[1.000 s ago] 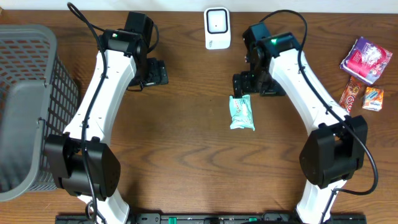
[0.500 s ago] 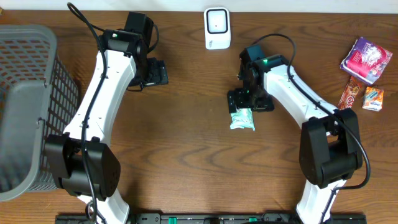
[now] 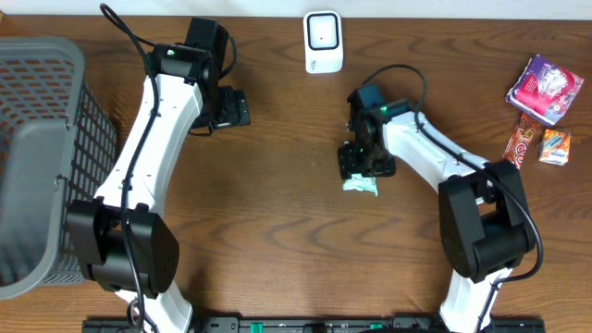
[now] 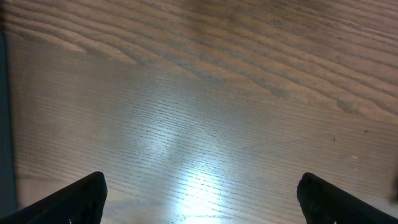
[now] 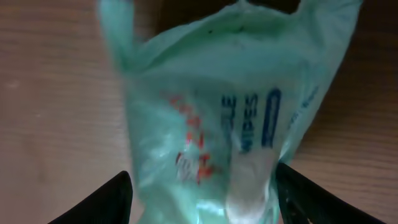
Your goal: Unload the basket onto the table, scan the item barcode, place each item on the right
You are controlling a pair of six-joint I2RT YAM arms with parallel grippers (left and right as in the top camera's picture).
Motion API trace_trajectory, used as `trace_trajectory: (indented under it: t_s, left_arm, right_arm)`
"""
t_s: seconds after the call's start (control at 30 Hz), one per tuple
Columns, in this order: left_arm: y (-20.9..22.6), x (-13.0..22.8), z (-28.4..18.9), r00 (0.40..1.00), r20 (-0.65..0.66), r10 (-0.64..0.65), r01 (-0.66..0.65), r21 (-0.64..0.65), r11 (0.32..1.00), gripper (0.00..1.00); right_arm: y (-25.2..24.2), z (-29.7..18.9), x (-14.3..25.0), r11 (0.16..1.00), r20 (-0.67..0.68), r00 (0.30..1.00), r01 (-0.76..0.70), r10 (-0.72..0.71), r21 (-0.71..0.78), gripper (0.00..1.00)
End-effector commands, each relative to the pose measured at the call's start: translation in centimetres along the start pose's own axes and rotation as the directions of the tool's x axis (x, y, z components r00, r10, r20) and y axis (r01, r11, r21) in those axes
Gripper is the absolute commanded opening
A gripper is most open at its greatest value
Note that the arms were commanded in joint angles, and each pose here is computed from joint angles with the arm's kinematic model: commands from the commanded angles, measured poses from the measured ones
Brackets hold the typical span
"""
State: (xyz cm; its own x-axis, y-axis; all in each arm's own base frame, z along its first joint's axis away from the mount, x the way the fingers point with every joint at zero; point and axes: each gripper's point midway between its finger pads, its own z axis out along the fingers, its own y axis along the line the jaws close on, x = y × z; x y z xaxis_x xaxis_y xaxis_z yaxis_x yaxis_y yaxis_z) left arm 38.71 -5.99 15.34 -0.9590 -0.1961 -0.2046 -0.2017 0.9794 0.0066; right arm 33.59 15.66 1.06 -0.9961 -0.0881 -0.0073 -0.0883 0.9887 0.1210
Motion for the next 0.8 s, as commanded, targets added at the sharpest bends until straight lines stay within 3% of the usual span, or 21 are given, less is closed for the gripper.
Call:
trace_trajectory:
  t_s: [0.0, 0.07, 0.27, 0.43, 0.6, 0.77]
  left_arm:
    - [0.4, 0.1, 0.4, 1.000, -0.009, -0.005, 0.005, -0.014, 1.000, 0.98]
    - [0.4, 0.0, 0.4, 1.000, -0.008, -0.005, 0.005, -0.014, 1.000, 0.98]
    - [0.4, 0.1, 0.4, 1.000, -0.009, -0.005, 0.005, -0.014, 1.000, 0.98]
    - [0.4, 0.1, 0.4, 1.000, -0.009, -0.005, 0.005, -0.014, 1.000, 0.98]
    - [0.4, 0.1, 0.4, 1.000, -0.009, -0.005, 0.005, -0.014, 1.000, 0.98]
    - [0.4, 0.1, 0.4, 1.000, -0.009, -0.005, 0.005, -0.014, 1.000, 0.98]
  right_arm:
    - [-1.1, 0.9, 0.5, 0.999, 0.010, 0.999, -0.039, 0.039, 0.036, 0.61]
    - [-1.2, 1.4, 0.6, 0.999, 0.015, 0.999, -0.039, 0.038, 0.034, 0.40]
    - [-0.5, 0.6, -0.4, 0.999, 0.039, 0.999, -0.034, 0.034, 0.014, 0.02]
    - [1.1, -3.3, -3.8, 1.000, 0.124, 0.992, -0.018, 0.020, -0.014, 0.01]
    - [2.7, -7.9, -9.0, 1.000, 0.314, 0.950, 0.008, 0.001, -0.027, 0.01]
    - [1.7, -10.3, -13.1, 0.991, 0.512, 0.858, -0.044, -0.027, 0.128, 0.01]
